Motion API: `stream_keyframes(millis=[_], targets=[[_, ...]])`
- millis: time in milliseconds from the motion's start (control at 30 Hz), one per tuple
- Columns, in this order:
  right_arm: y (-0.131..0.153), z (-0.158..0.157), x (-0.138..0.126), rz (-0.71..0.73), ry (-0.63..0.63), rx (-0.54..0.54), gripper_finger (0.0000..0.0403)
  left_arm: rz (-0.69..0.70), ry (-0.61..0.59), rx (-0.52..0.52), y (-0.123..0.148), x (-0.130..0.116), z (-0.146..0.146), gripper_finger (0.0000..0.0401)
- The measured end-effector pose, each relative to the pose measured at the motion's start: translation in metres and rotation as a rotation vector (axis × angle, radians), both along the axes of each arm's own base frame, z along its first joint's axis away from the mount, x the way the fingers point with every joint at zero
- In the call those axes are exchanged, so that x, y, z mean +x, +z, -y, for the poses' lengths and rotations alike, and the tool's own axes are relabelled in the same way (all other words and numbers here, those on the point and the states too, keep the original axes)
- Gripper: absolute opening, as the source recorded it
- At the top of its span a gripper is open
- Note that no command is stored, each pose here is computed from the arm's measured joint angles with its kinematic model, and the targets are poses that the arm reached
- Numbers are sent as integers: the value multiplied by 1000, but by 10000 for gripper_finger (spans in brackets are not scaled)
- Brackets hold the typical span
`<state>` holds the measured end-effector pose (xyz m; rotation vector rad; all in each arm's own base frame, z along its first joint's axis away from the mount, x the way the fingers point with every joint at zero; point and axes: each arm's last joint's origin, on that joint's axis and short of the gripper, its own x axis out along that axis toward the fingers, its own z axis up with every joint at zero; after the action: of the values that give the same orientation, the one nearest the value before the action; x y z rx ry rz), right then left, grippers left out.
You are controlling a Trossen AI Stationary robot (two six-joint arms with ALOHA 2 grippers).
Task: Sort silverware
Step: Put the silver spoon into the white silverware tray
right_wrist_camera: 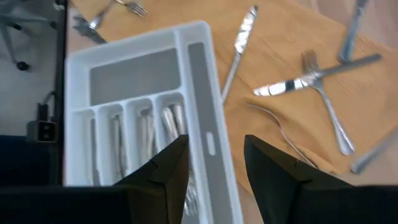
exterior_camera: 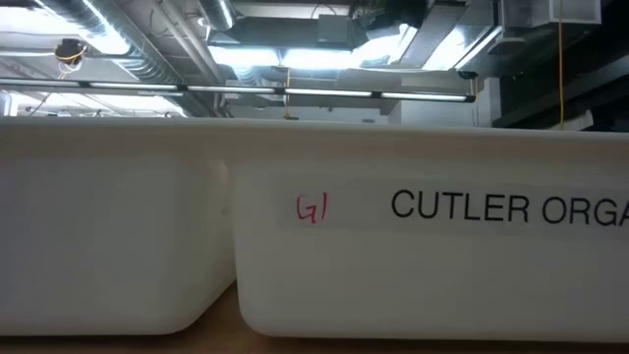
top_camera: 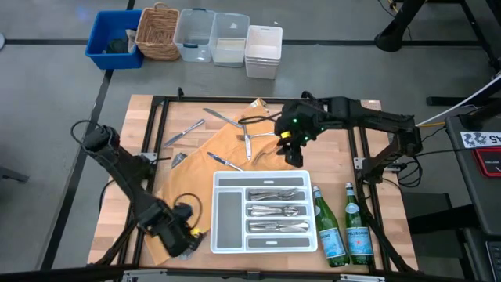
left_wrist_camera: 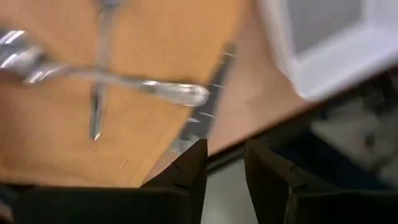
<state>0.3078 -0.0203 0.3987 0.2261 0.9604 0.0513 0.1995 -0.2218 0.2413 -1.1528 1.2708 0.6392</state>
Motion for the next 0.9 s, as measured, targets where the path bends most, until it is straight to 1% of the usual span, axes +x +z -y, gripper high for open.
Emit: stream_keyframes(millis=[100, 133, 233, 367, 433, 567, 767, 900], targets=[[2, -10, 4, 36, 10, 15, 156, -78, 194, 32, -2, -17, 4, 92], [3, -14, 4, 45, 19, 16, 156, -100, 203, 50, -3, -21, 3, 92], [4, -23, 7, 71, 49, 16, 156, -130, 202, 65, -7, -22, 5, 92], [5, -32, 7, 74, 76, 17, 156, -171, 204, 139, -20, -18, 4, 92], [4, -36, 6, 71, 87, 17, 156, -212, 203, 185, -27, -19, 4, 92], [4, -41, 6, 69, 93, 6, 156, -268, 218, 236, -37, -19, 5, 92], [4, -41, 6, 69, 70, -29, 156, -279, 215, 263, -46, -20, 10, 92], [4, -41, 6, 69, 71, -29, 156, -270, 188, 256, -50, -20, 14, 92]])
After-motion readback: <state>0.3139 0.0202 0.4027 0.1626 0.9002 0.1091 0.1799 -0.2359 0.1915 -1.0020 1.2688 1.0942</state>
